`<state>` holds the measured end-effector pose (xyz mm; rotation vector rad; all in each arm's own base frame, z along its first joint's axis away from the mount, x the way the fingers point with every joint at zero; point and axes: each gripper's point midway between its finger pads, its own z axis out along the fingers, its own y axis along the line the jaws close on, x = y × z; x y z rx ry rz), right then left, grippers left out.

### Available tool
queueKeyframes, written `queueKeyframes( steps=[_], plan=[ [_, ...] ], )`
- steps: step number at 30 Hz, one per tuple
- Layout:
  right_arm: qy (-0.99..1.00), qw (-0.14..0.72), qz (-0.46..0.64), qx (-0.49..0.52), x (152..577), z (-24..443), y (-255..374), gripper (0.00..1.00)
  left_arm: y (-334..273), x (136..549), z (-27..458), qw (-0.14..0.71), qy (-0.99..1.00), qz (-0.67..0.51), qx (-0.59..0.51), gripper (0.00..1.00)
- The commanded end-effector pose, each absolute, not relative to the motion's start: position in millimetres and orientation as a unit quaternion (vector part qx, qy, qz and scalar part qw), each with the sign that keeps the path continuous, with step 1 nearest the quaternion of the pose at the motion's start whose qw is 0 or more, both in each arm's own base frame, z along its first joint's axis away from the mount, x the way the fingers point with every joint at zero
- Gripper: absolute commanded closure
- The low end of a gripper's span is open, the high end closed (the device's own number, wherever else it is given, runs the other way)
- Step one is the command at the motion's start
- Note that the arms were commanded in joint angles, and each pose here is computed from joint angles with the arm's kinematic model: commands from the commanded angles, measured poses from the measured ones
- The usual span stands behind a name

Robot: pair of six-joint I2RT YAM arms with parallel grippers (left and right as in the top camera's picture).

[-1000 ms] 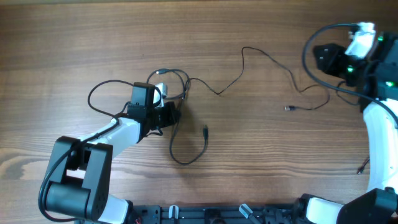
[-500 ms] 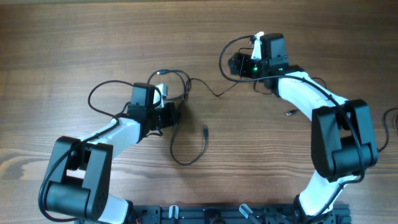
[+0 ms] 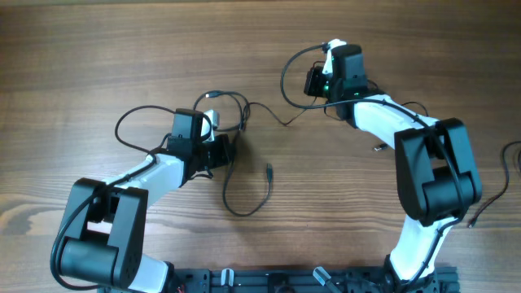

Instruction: Untangle cables

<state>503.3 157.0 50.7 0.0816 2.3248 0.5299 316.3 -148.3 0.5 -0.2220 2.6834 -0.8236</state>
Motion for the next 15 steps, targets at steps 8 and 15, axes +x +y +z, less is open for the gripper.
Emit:
queueKeyframes(
  steps=[8,15],
  plan=[
    [0.692,0.720,0.037,0.044,506.6,410.4,-50.0,0.96,-134.4,307.3,-15.4,0.151,0.955,-0.242,-0.084,0.96],
    [0.674,0.730,-0.104,0.042,507.1,409.6,-141.1,0.96,-126.3,302.3,-21.3,0.142,0.961,-0.218,-0.093,0.96]
  ],
)
